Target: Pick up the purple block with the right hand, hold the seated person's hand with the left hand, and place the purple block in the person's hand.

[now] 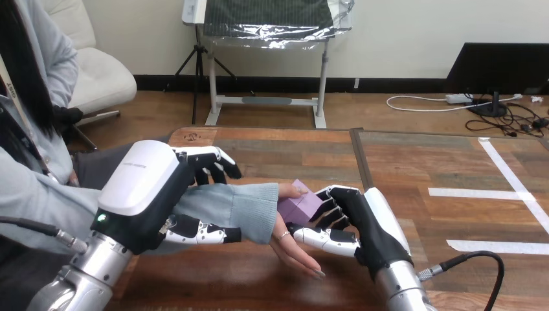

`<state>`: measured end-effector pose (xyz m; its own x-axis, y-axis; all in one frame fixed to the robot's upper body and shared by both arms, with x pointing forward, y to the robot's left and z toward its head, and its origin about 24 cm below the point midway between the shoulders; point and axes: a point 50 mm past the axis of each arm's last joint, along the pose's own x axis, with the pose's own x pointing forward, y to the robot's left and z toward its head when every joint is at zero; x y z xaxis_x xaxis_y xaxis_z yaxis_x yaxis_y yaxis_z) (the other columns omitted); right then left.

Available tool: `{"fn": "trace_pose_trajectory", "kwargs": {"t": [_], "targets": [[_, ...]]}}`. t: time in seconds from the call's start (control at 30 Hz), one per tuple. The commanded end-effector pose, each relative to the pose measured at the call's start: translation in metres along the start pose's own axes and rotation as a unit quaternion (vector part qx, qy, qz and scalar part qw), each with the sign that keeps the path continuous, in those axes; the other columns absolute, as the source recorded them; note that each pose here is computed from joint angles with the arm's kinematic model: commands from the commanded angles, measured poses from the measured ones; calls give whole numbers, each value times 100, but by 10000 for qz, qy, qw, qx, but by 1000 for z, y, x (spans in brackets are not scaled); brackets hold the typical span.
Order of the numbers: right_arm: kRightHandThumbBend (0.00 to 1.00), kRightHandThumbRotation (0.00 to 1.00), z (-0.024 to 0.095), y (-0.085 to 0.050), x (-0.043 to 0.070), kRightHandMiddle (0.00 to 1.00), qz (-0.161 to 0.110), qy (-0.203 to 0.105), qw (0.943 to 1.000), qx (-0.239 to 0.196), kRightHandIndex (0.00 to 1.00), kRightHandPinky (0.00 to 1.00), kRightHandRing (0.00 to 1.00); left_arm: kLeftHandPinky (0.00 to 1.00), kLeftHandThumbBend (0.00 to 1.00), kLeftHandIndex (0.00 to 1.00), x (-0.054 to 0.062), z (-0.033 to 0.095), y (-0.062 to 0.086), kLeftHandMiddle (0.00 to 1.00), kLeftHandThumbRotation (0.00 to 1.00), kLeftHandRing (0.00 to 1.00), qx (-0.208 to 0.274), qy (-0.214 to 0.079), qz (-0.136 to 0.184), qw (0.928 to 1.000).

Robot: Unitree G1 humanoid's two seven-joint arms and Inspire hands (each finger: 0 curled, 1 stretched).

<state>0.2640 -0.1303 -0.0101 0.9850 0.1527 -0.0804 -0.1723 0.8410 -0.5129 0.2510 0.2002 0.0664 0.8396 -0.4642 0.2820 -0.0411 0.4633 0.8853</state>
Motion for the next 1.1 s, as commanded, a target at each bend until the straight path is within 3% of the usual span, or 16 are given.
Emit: {"fn": "trace_pose_trajectory", "kwargs": {"t": [0.0,0.17,0.27,0.43,0.7,1.07], "targets": [[89,49,31,-19,20,72,-155,-687,9973,-192,79,55,63,46,92,61,9,8,18,57,25,50,-90,-333,469,9983],[94,57,31,-23,20,78,-86,-749,9968,-250,84,40,48,49,93,66,6,7,17,61,29,55,-201,-328,507,9980],[96,60,31,-25,21,80,-38,-804,9962,-318,86,40,49,52,93,69,5,7,17,63,32,58,-212,-330,535,9978],[99,68,31,-28,21,84,25,-843,9957,-381,90,59,68,60,94,74,3,6,17,69,38,65,-212,-380,603,9972],[100,75,31,-33,21,88,158,-914,9951,-337,94,79,85,71,95,81,-2,5,16,77,45,74,-322,-451,652,9963],[100,82,32,-40,21,89,210,-1152,9922,-434,95,84,88,77,97,88,-8,4,15,85,50,81,-532,-525,669,9950]]}}
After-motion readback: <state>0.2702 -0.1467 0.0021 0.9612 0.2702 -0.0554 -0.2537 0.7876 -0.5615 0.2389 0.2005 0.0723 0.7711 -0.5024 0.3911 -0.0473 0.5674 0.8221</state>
